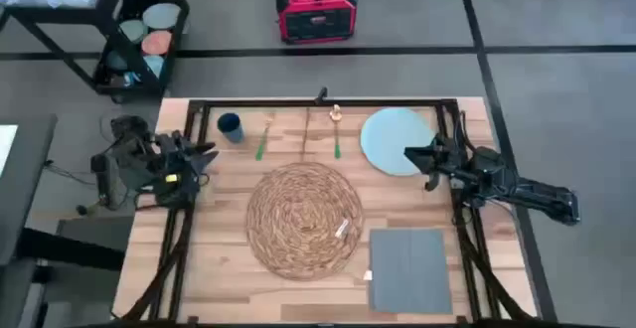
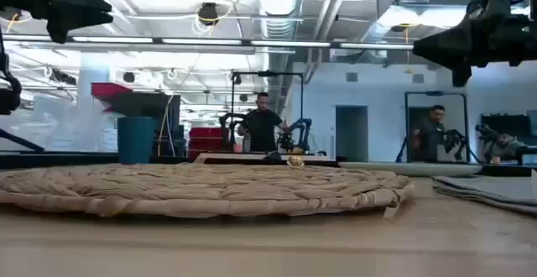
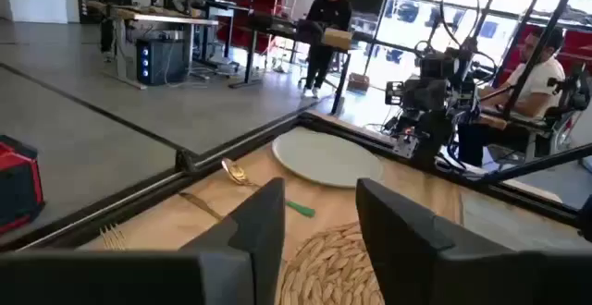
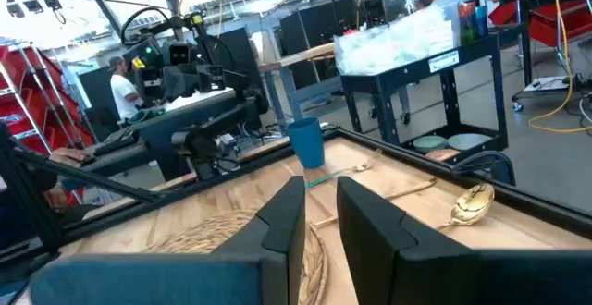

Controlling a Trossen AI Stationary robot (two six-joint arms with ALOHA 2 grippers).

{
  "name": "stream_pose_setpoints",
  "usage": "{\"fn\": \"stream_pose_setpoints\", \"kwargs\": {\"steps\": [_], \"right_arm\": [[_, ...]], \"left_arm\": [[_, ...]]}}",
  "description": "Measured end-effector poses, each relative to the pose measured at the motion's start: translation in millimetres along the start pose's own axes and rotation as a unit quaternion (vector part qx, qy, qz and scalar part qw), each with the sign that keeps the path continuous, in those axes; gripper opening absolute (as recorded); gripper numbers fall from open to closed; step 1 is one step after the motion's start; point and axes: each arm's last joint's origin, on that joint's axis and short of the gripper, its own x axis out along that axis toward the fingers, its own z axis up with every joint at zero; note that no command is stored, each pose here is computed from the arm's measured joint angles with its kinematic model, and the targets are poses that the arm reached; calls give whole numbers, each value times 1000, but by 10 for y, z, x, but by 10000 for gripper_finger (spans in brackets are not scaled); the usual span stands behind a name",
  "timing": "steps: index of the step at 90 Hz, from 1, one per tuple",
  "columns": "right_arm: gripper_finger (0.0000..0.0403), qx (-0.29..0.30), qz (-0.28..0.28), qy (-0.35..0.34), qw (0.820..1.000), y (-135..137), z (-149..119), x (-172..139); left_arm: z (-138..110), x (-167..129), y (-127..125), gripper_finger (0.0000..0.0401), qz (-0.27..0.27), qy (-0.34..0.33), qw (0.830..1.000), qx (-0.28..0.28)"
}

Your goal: Set table place

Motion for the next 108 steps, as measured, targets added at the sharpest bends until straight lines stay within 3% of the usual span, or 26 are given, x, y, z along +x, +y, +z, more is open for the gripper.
{"fn": "stream_pose_setpoints", "kwargs": {"steps": [45, 51, 56, 59, 73, 80, 91, 100, 108], "right_arm": [[53, -1, 0, 0, 1000, 0, 1, 0], [53, -1, 0, 0, 1000, 0, 1, 0], [53, -1, 0, 0, 1000, 0, 1, 0], [53, -1, 0, 0, 1000, 0, 2, 0], [53, 0, -1, -1, 1000, -1, 2, 0], [53, 0, -1, -1, 1000, -1, 2, 0], [53, 0, -2, 2, 1000, -3, -2, -1], [53, 0, -3, 3, 1000, -3, -3, -1], [53, 0, -2, 3, 1000, -3, -3, -1]], "left_arm": [[13, 0, -6, 120, 2, -3, 1000, -8], [144, -2, -56, 119, 16, -26, 996, -78], [409, -12, -136, 112, 20, -47, 990, -128], [591, -19, -198, 104, 25, -57, 990, -130], [1460, -55, -445, 38, 89, -53, 994, -46], [1861, -61, -560, 10, 109, -60, 992, -33], [2212, 49, -882, 5, 175, -63, 982, 28], [2309, 317, -1161, 1, 263, -64, 959, 81], [2251, 773, -1295, 0, 373, -43, 913, 161]]}}
